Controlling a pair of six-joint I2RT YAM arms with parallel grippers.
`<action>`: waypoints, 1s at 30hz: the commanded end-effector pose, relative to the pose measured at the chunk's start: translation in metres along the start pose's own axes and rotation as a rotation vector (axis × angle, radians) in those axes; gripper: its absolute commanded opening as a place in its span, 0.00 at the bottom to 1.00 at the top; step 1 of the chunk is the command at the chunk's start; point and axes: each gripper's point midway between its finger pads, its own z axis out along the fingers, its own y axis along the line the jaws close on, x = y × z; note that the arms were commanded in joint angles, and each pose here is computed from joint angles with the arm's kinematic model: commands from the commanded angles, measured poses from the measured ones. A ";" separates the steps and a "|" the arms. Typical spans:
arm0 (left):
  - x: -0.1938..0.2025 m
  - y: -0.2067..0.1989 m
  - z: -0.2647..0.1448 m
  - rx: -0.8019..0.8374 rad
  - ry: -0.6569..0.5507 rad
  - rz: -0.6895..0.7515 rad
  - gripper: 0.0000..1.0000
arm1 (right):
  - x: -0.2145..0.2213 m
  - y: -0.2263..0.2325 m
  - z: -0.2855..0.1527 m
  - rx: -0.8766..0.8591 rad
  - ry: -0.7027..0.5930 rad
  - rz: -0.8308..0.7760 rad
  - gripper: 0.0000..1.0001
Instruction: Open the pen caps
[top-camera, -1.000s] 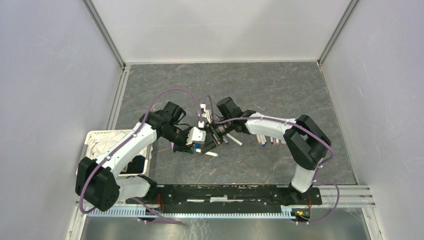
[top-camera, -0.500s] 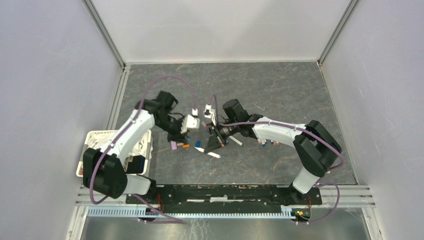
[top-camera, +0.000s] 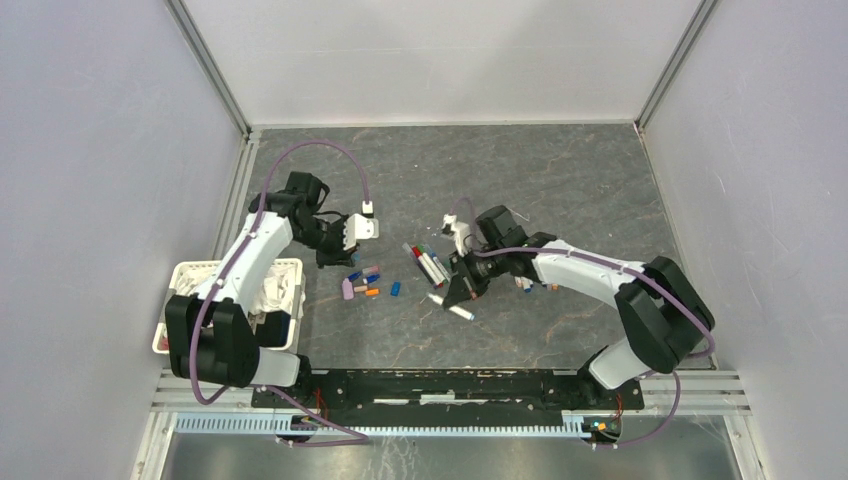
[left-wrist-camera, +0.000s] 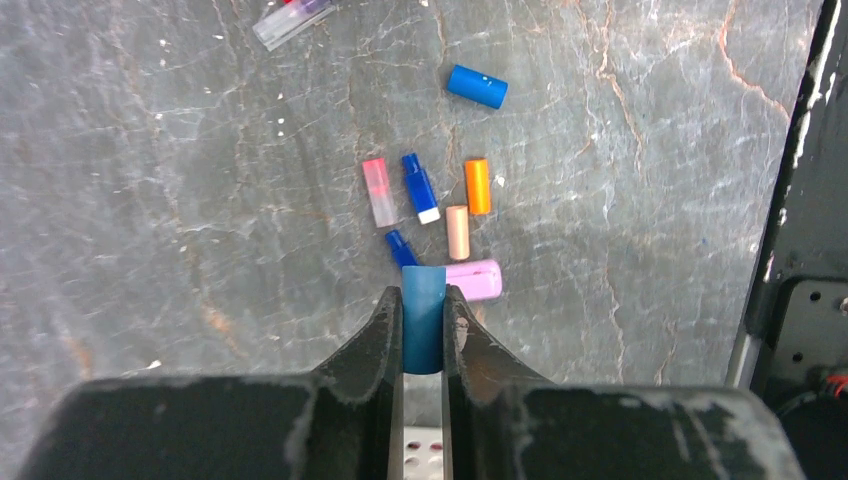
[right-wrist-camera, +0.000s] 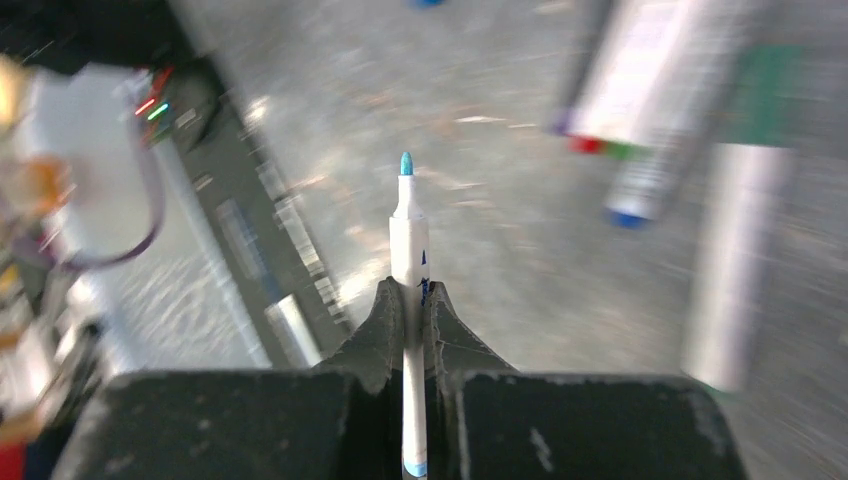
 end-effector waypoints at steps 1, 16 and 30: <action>0.004 0.026 0.020 -0.133 -0.019 -0.102 0.04 | -0.039 -0.071 -0.041 0.426 -0.181 0.051 0.00; 0.062 0.027 0.066 -0.153 0.153 -0.270 0.23 | -0.028 -0.165 -0.116 0.923 -0.341 0.222 0.00; 0.035 0.001 0.059 -0.002 0.083 -0.258 0.43 | 0.016 -0.199 -0.114 1.034 -0.233 0.263 0.12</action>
